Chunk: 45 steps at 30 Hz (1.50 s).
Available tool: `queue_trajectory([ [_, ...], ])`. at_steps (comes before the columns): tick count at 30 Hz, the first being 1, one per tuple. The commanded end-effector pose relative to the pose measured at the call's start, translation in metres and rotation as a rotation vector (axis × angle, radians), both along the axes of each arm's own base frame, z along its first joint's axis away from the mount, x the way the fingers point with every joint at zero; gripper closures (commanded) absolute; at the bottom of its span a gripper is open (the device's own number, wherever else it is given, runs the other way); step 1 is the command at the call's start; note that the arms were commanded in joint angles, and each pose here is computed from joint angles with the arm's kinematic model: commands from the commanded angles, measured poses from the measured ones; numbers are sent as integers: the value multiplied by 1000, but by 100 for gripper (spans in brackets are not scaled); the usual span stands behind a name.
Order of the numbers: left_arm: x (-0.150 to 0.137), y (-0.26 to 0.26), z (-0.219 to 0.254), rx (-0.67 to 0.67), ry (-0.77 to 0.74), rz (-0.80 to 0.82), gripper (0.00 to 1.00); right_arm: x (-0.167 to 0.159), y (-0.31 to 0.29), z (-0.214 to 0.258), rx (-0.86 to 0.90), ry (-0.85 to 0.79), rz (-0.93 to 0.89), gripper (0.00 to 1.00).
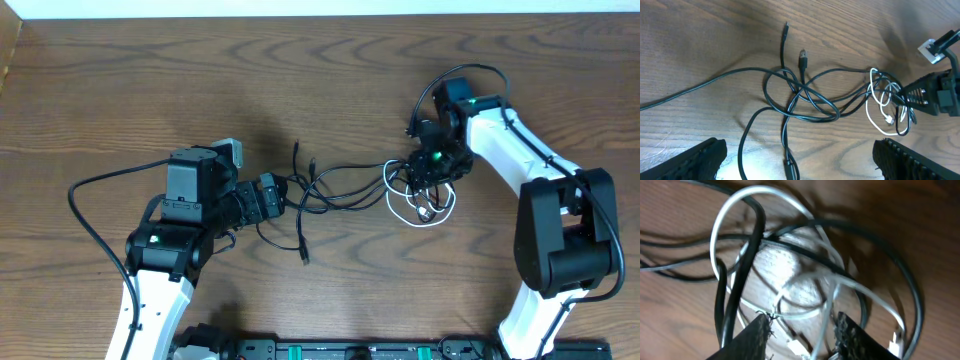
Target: Untangle cables
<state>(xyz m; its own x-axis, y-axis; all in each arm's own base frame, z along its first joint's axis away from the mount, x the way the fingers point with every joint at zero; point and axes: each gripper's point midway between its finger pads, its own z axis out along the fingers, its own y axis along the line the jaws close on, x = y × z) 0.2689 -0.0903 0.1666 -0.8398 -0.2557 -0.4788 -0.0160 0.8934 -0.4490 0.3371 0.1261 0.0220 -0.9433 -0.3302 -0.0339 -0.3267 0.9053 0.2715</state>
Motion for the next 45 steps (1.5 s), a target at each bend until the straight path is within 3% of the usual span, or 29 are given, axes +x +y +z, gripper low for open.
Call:
queue_trajectory([
  [1, 3, -1, 8, -6, -19, -5, 2, -11, 8, -9, 12, 27, 19, 67],
  [9, 3, -1, 8, -6, -19, -5, 2, -16, 7, -13, 8, 39, 21, 99],
  [17, 3, -1, 8, -6, -19, -5, 2, -8, 0, 15, -32, 56, 9, 99],
  [26, 3, -1, 8, -6, -19, -5, 2, 53, -53, 119, -372, -169, -109, 99],
  [36, 3, -1, 8, -6, -19, -5, 2, 98, -22, 219, -178, -438, -163, 99],
  [45, 3, -1, 8, -6, -19, -5, 2, 107, 53, 300, 247, -616, -3, 99],
])
